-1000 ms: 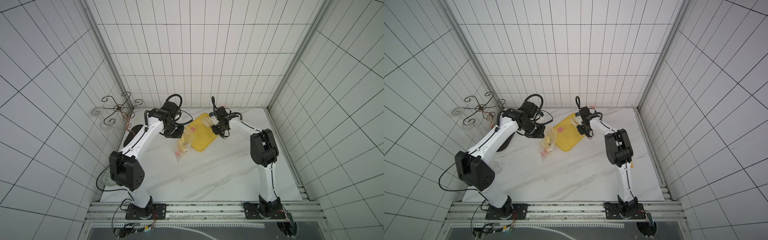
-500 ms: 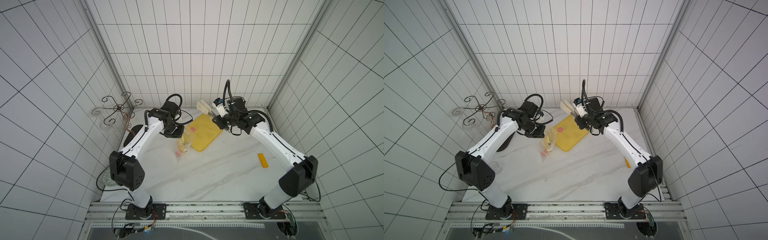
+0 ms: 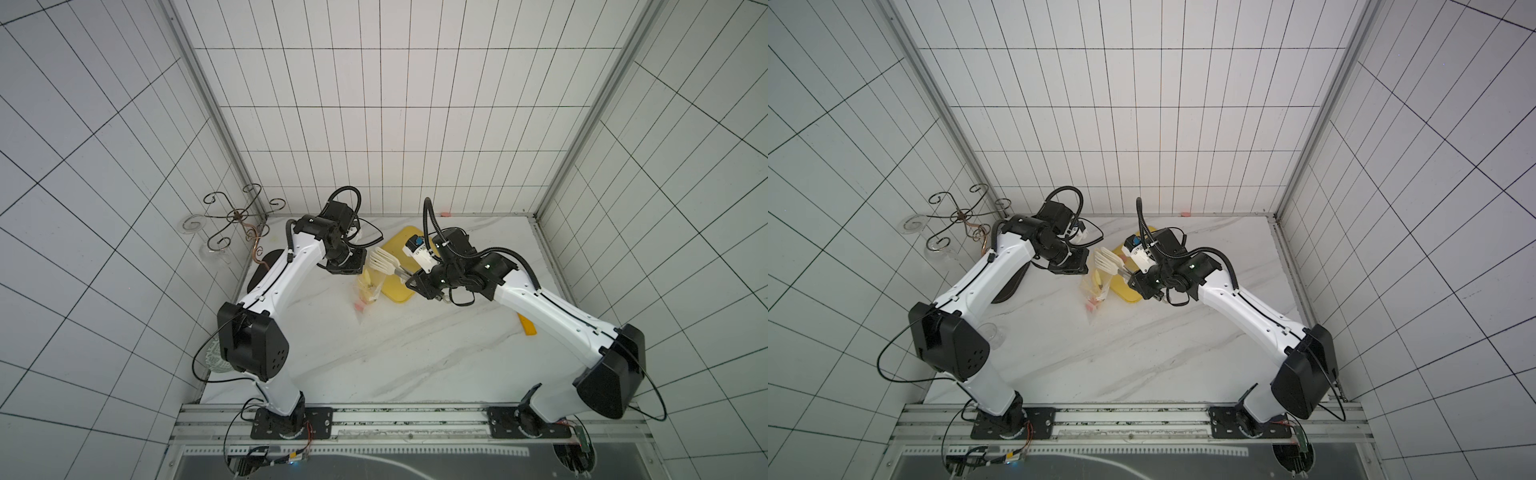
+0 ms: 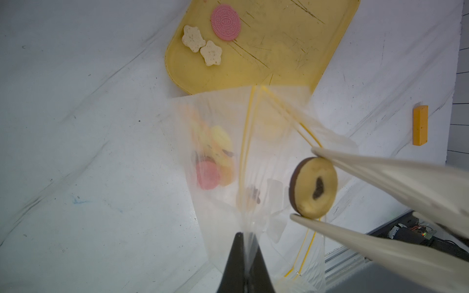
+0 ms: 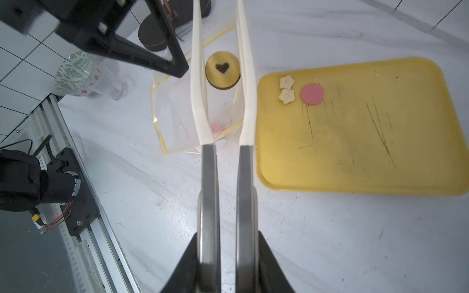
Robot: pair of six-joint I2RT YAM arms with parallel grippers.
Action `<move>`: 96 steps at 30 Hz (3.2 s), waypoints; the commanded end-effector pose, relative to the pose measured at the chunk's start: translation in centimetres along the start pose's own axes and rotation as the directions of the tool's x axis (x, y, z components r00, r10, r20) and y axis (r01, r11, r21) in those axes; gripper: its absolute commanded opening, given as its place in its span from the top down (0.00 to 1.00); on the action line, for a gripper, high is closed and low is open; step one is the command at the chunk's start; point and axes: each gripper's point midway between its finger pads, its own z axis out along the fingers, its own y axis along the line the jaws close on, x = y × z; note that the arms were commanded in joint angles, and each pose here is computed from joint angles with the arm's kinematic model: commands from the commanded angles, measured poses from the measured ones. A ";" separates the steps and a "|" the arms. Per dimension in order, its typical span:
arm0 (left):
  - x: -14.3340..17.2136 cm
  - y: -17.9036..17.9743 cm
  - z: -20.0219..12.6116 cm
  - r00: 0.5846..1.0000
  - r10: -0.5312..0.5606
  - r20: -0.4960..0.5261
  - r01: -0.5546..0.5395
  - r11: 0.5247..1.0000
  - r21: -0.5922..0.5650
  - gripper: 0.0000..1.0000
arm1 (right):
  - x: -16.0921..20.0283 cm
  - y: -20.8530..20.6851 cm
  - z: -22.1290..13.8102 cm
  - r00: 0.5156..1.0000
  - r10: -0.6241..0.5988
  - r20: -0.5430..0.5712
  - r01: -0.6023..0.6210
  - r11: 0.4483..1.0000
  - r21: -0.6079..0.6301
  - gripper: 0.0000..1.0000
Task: Put the cookies into a resealable bag to prevent moisture
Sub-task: Place the cookie in the ziploc bag, then pick up the cookie from the tray.
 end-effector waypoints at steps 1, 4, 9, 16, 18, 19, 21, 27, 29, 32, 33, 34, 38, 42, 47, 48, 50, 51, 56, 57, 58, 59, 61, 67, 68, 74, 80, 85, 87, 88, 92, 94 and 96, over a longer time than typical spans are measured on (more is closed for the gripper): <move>-0.4 -0.5 -1.2 0.999 0.005 0.046 -0.006 1.000 0.024 1.00 | 1.5 0.2 0.4 1.000 0.013 -0.026 -0.013 1.000 -0.002 0.69; -0.6 -0.9 -1.3 0.999 0.005 0.050 -0.008 0.999 0.044 1.00 | 1.5 1.7 1.0 0.999 -0.002 -0.032 0.000 0.999 -0.055 0.69; -0.5 -1.0 -1.2 0.999 0.007 0.048 -0.009 0.999 0.045 1.00 | 1.6 2.1 1.6 0.998 -0.031 -0.052 0.029 0.999 -0.040 0.66; -0.3 -0.5 -1.2 0.999 0.006 0.046 -0.007 1.000 0.027 1.00 | -0.1 0.9 -0.1 0.999 -0.038 -0.005 0.038 0.999 0.026 0.54; -0.2 -0.3 -1.2 0.999 0.008 0.045 -0.008 1.000 0.013 1.00 | -0.8 0.5 -1.0 0.999 -0.025 0.023 0.024 0.999 0.029 0.52; -0.2 -0.2 -1.2 0.999 0.008 0.046 -0.009 1.000 0.006 1.00 | -1.1 0.2 -1.6 0.999 -0.016 0.041 0.015 0.999 0.032 0.52; -0.2 0.2 -1.2 0.999 0.006 0.044 -0.006 1.000 -0.009 1.00 | -1.7 -0.7 -2.8 0.997 0.004 0.073 -0.007 0.999 0.042 0.52; 0.1 1.8 -1.3 0.999 -0.001 0.042 0.004 0.997 -0.079 1.00 | -2.4 -6.4 -6.5 0.983 0.079 0.167 -0.101 0.986 0.132 0.52; 0.1 1.9 -1.4 0.999 0.000 0.044 0.004 0.997 -0.081 1.00 | -2.4 -8.2 -6.8 0.979 0.093 0.180 -0.123 0.979 0.162 0.52; 0.1 2.0 -1.8 0.999 0.000 0.053 0.005 0.996 -0.091 1.00 | -1.0 -11.0 -4.6 0.989 0.087 0.118 -0.112 0.967 0.228 0.53; 0.0 2.0 -2.0 0.998 0.001 0.060 0.005 0.995 -0.095 1.00 | -0.3 -11.8 -3.4 0.993 0.083 0.081 -0.101 0.964 0.247 0.52; 0.0 2.1 -2.1 0.998 0.000 0.064 0.006 0.995 -0.098 1.00 | 0.2 -12.3 -2.2 0.996 0.082 0.048 -0.091 0.963 0.253 0.52; 0.2 2.2 -2.4 0.998 -0.004 0.068 0.011 0.994 -0.106 1.00 | 0.3 -14.1 1.3 0.998 0.061 0.023 -0.065 0.957 0.282 0.52; 0.2 2.2 -2.5 0.998 -0.004 0.069 0.012 0.994 -0.104 1.00 | 1.0 -14.9 5.5 0.998 0.022 -0.062 -0.003 0.955 0.296 0.51; 0.3 2.2 -2.5 0.998 -0.005 0.067 0.012 0.995 -0.102 1.00 | 1.2 -14.9 9.8 0.992 -0.012 -0.123 0.047 0.957 0.285 0.50; 0.3 2.2 -2.4 0.998 -0.004 0.064 0.011 0.995 -0.102 1.00 | 1.3 -14.9 10.5 0.991 -0.019 -0.134 0.057 0.957 0.284 0.50; 0.4 2.2 -2.4 0.998 -0.003 0.064 0.010 0.995 -0.101 1.00 | 1.3 -15.1 11.5 0.988 -0.028 -0.151 0.071 0.954 0.293 0.50; 0.4 2.2 -2.3 0.998 -0.005 0.063 0.011 0.995 -0.102 1.00 | 1.3 -15.1 12.0 0.987 -0.033 -0.157 0.078 0.953 0.292 0.50; 0.5 2.2 -2.2 0.998 -0.003 0.059 0.009 0.995 -0.100 1.00 | 0.4 -14.9 13.5 0.987 -0.054 -0.154 0.096 0.954 0.282 0.50; 0.5 2.2 -2.1 0.998 -0.003 0.057 0.009 0.995 -0.099 1.00 | 0.2 -14.8 13.8 0.987 -0.056 -0.151 0.097 0.956 0.279 0.50; 0.5 2.2 -2.1 0.998 -0.003 0.056 0.008 0.995 -0.097 1.00 | 0.0 -14.7 14.0 0.987 -0.058 -0.150 0.097 0.957 0.274 0.51; 0.5 2.2 -2.0 0.998 -0.003 0.056 0.008 0.995 -0.097 1.00 | -0.2 -14.6 14.3 0.987 -0.061 -0.148 0.101 0.957 0.273 0.51; 0.5 2.2 -2.0 0.998 -0.001 0.055 0.007 0.995 -0.098 1.00 | -0.3 -14.5 14.8 0.987 -0.061 -0.152 0.100 0.958 0.269 0.51; 0.5 2.3 -1.8 0.999 -0.003 0.050 0.007 0.995 -0.096 1.00 | 0.0 -14.3 16.2 0.982 -0.063 -0.179 0.108 0.961 0.256 0.52; 0.6 2.2 -1.8 0.999 -0.002 0.049 0.007 0.996 -0.094 1.00 | 0.0 -14.3 16.3 0.981 -0.064 -0.182 0.110 0.960 0.256 0.52; 0.5 2.2 -1.8 0.999 -0.002 0.050 0.007 0.996 -0.091 1.00 | -0.1 -14.1 16.8 0.978 -0.072 -0.195 0.121 0.960 0.254 0.55; 0.5 2.2 -1.8 0.999 0.001 0.049 0.004 0.996 -0.091 1.00 | -0.2 -14.2 17.2 0.978 -0.066 -0.195 0.116 0.960 0.255 0.58; 0.8 2.2 -1.7 0.999 0.000 0.044 0.004 0.996 -0.092 1.00 | -0.8 -14.2 16.8 0.981 -0.066 -0.184 0.112 0.960 0.257 0.62; 0.8 2.2 -1.7 0.999 0.000 0.045 0.004 0.996 -0.092 1.00 | -1.4 -14.2 16.2 0.983 -0.069 -0.170 0.113 0.957 0.266 0.63; 0.7 2.2 -1.7 0.999 0.000 0.046 0.004 0.996 -0.091 1.00 | -1.7 -14.1 15.7 0.984 -0.072 -0.162 0.114 0.956 0.270 0.63; 0.5 2.1 -1.7 0.999 0.000 0.048 0.004 0.996 -0.087 1.00 | -3.2 -13.7 13.0 0.991 -0.075 -0.113 0.104 0.955 0.276 0.63; 0.3 2.0 -1.7 0.999 0.000 0.049 0.004 0.996 -0.085 1.00 | -3.6 -13.5 11.2 0.993 -0.078 -0.090 0.101 0.954 0.282 0.63; 0.3 2.0 -1.6 0.999 0.001 0.048 0.003 0.997 -0.080 1.00 | -3.6 -13.2 9.7 0.994 -0.076 -0.073 0.093 0.956 0.279 0.63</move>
